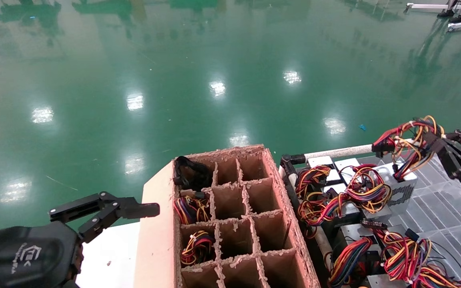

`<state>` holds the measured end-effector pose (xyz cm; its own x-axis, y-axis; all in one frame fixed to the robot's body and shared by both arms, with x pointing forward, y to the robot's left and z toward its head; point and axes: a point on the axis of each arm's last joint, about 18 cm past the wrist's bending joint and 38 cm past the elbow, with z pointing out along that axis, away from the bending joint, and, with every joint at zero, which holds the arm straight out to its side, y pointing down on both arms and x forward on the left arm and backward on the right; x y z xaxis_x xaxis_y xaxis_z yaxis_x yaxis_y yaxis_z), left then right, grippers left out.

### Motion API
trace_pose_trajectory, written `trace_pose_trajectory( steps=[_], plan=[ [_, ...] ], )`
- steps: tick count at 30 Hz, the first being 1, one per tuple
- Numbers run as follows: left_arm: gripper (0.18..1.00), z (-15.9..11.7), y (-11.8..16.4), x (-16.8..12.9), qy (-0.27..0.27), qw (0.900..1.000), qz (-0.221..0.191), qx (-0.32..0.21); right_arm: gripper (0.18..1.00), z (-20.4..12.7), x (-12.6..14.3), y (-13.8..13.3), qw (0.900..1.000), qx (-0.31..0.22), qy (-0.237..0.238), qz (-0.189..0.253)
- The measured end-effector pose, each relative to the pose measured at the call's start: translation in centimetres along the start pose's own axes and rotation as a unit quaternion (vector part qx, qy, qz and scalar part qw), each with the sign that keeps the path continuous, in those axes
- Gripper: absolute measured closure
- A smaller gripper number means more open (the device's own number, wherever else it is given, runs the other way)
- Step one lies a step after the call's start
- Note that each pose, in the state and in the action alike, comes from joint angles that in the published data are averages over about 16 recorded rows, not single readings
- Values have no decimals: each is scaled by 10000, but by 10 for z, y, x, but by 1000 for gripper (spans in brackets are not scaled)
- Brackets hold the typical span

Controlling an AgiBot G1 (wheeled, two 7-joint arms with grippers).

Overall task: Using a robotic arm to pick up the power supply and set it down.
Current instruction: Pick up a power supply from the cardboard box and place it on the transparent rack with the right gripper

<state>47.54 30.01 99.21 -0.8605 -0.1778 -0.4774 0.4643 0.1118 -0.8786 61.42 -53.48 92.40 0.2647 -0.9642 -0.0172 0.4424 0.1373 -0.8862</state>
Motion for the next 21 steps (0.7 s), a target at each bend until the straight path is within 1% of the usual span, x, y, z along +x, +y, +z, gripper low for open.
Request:
trace_pose_trajectory(
  steps=[7, 21],
  plan=[
    [184, 0, 0, 0, 0, 10000, 0, 0, 982, -12, 8, 1, 9998, -127, 77, -137],
    [184, 0, 0, 0, 0, 10000, 0, 0, 982, -35, 27, -11, 9977, -379, 155, -542]
  ],
)
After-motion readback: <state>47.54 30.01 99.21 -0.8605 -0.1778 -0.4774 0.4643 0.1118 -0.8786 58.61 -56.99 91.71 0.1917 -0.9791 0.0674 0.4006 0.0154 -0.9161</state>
